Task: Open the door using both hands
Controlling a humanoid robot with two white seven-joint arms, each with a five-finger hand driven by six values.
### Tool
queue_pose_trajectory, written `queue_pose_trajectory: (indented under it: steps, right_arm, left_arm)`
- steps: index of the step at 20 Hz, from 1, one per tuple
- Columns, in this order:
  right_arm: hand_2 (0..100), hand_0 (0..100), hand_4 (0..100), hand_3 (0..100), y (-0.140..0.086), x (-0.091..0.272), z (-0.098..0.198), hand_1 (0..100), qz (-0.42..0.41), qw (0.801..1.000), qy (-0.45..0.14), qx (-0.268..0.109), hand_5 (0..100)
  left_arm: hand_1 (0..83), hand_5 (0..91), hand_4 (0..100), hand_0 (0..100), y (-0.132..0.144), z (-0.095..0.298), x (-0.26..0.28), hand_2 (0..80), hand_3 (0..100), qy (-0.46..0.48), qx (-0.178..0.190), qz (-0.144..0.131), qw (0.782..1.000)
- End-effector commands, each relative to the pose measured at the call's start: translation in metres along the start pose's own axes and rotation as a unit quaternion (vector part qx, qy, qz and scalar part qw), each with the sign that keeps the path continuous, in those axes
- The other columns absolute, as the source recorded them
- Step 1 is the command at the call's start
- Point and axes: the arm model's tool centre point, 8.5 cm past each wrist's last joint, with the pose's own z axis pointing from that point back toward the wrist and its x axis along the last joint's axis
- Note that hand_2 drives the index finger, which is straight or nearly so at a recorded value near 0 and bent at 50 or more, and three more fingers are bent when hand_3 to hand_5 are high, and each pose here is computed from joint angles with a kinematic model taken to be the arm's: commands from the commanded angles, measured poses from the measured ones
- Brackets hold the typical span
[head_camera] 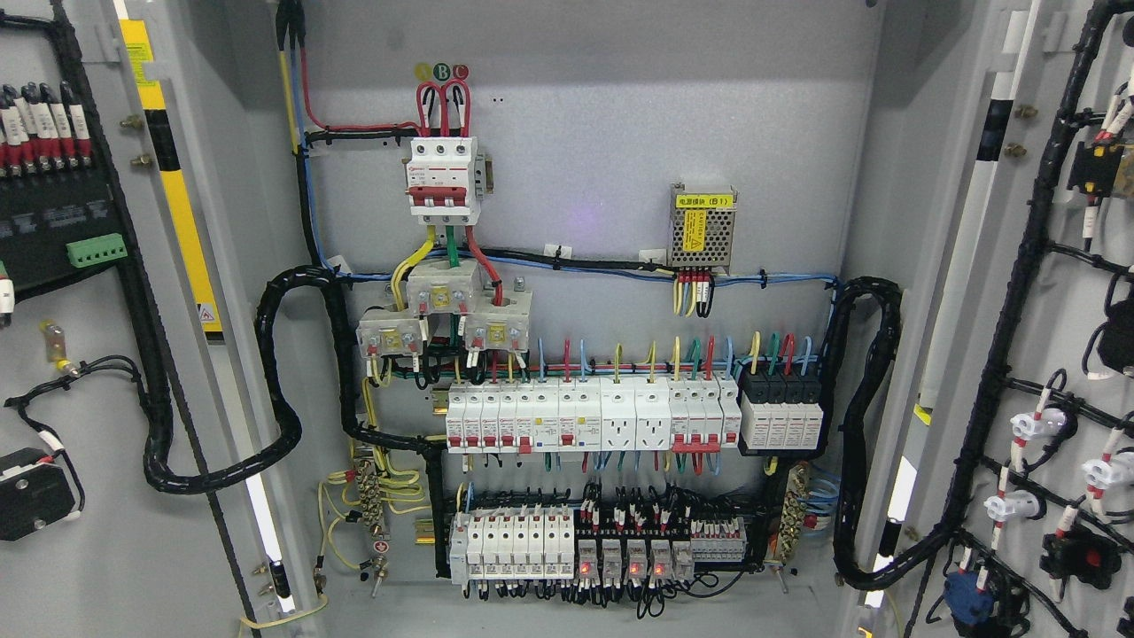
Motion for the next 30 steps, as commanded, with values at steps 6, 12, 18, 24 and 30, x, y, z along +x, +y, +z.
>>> queue_pose_trajectory:
  steps: [6,12,18,24,30]
  right_arm:
    - [4,0,0,0,-0.009,0.002,0.0,50,0.011,1.0,0.004,-0.003,0]
    - [4,0,0,0,0.0,0.004,-0.002,50,0.0,1.0,-0.002,0.008,0]
    - [4,0,0,0,0.037,-0.014,-0.002,50,-0.058,0.997,0.015,0.045,0]
    - [4,0,0,0,0.079,-0.038,0.004,50,-0.127,0.987,0.049,0.082,0]
    - [4,0,0,0,0.132,-0.079,0.035,50,-0.12,0.969,0.143,0.161,0]
  left_arm:
    - [55.6,0.0,0,12,-0.028,-0.015,-0.007,0.0,0,0.009,-0.049,0.01,0.999]
    - [55.6,0.0,0,12,-0.089,-0.032,-0.013,0.0,0,-0.007,-0.125,0.034,0.991]
    - [55.6,0.0,0,12,-0.134,-0.041,-0.024,0.0,0,-0.006,-0.178,0.06,0.982]
    - [55.6,0.0,0,12,-0.201,-0.035,-0.082,0.0,0,0.059,-0.222,0.061,0.971]
    - [55.6,0.0,0,12,-0.245,0.014,-0.159,0.0,0,0.162,-0.199,0.118,0.959]
